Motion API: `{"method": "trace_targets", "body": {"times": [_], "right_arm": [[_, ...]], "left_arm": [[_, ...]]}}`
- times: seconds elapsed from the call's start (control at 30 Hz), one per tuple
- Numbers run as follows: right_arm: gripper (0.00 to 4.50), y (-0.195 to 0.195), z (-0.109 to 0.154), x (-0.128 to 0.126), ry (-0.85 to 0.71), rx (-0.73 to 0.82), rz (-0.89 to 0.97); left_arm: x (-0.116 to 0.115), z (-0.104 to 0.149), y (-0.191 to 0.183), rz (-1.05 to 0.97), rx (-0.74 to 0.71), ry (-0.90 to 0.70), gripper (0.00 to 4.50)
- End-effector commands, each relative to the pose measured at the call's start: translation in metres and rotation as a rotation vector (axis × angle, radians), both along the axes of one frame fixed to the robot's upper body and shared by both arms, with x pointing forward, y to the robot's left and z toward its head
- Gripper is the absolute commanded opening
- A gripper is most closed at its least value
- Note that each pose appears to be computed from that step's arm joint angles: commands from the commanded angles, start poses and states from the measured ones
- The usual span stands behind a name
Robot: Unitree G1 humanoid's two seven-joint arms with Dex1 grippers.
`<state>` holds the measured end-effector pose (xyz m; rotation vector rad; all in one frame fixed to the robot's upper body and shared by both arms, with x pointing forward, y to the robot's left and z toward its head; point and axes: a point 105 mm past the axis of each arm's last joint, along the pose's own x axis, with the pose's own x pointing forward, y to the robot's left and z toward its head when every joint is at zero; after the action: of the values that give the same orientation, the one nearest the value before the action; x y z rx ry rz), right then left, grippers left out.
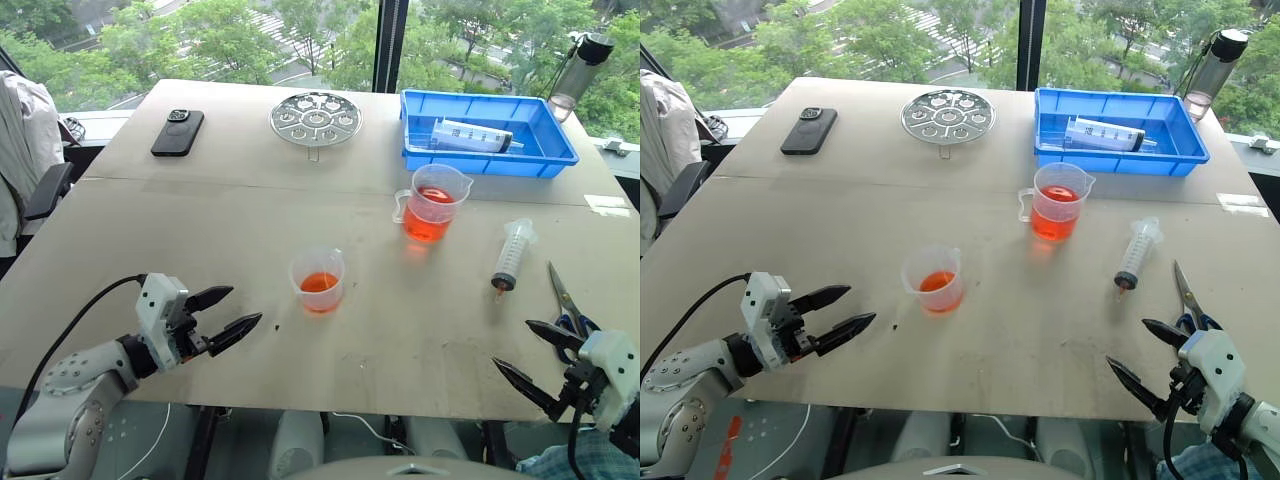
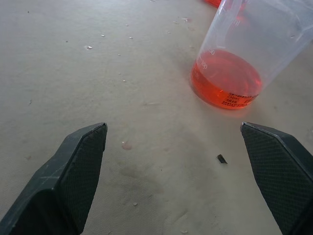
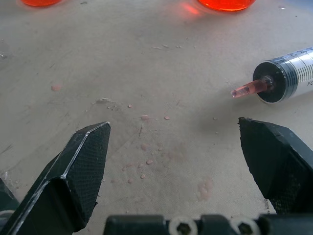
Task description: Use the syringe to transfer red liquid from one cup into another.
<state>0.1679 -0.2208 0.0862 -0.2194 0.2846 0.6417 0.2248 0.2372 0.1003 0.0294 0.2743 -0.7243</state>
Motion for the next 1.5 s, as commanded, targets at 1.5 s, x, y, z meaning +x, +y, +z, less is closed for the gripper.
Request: {"method": "trace_targets", "body": {"times": [1.5], "right_arm": [[4.50,-0.027,0.054,0.183,0.706,0.128,-0.878]], "left_arm": [[-0.004,0.150,-0.102,-0.599,-0.144,-0.320,4.44]]}}
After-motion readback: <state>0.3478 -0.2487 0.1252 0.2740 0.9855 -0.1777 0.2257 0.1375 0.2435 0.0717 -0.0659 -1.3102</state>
